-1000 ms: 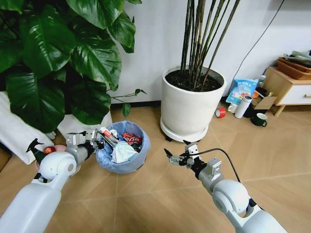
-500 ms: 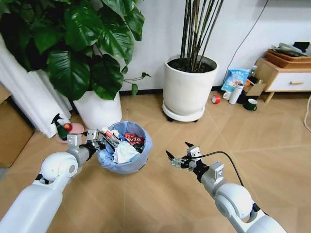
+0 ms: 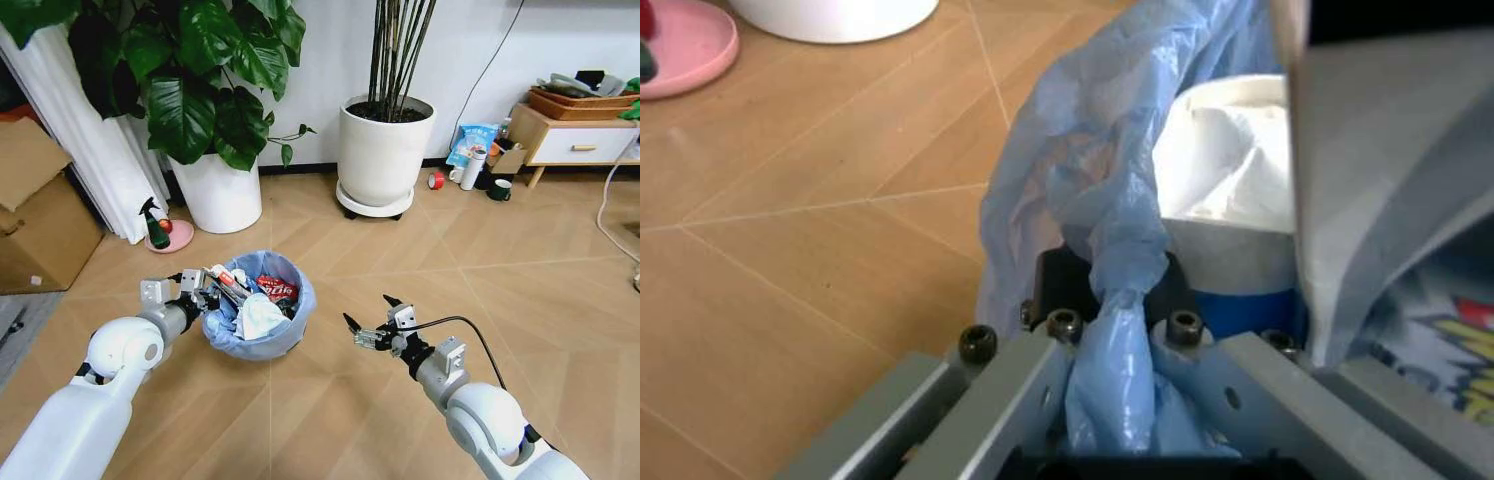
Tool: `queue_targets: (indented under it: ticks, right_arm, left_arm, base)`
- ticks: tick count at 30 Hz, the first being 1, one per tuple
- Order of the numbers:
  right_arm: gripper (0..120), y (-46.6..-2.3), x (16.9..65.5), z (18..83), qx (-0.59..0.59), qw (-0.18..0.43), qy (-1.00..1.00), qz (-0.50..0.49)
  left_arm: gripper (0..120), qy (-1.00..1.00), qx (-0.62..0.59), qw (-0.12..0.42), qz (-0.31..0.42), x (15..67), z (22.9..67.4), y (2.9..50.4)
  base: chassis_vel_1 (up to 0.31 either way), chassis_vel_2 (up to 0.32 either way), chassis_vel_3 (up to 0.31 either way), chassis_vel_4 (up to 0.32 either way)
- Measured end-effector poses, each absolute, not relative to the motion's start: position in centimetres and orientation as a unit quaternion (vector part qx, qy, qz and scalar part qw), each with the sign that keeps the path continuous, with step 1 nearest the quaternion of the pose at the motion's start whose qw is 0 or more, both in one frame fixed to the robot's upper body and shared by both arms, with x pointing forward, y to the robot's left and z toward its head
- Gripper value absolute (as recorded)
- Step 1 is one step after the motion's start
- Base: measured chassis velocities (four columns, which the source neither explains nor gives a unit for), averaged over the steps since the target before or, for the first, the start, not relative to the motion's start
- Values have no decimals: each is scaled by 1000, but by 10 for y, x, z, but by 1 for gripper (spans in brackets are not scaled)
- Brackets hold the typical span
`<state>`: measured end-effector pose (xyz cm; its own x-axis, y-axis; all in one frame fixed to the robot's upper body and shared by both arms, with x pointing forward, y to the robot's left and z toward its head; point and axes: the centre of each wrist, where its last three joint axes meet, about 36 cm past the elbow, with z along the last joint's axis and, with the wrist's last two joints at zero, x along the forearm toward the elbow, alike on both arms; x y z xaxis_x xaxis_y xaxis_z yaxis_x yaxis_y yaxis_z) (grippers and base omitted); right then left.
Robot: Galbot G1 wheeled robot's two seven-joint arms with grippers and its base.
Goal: Pick up the trash bin and place the garbage on the floor into it.
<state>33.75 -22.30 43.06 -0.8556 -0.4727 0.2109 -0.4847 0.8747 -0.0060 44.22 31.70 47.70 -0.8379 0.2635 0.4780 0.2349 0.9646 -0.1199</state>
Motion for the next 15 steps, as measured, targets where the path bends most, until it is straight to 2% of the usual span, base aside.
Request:
queue_targets:
  ticks: [8,11,15]
  right_arm:
    - [100,-218,334,431,255,111,-960,28]
    - [100,-218,333,431,255,112,-960,28]
    - [100,-219,329,433,253,116,-960,27]
  left_arm:
    - [0,-960,-128,249,30,441,479,318]
    - [0,-960,-128,249,31,441,479,317]
    - [0,-960,-128,248,33,440,479,316]
  base:
    - [5,-19,-15,24]
    - [48,-50,-121,132]
    - [175,-204,-225,151]
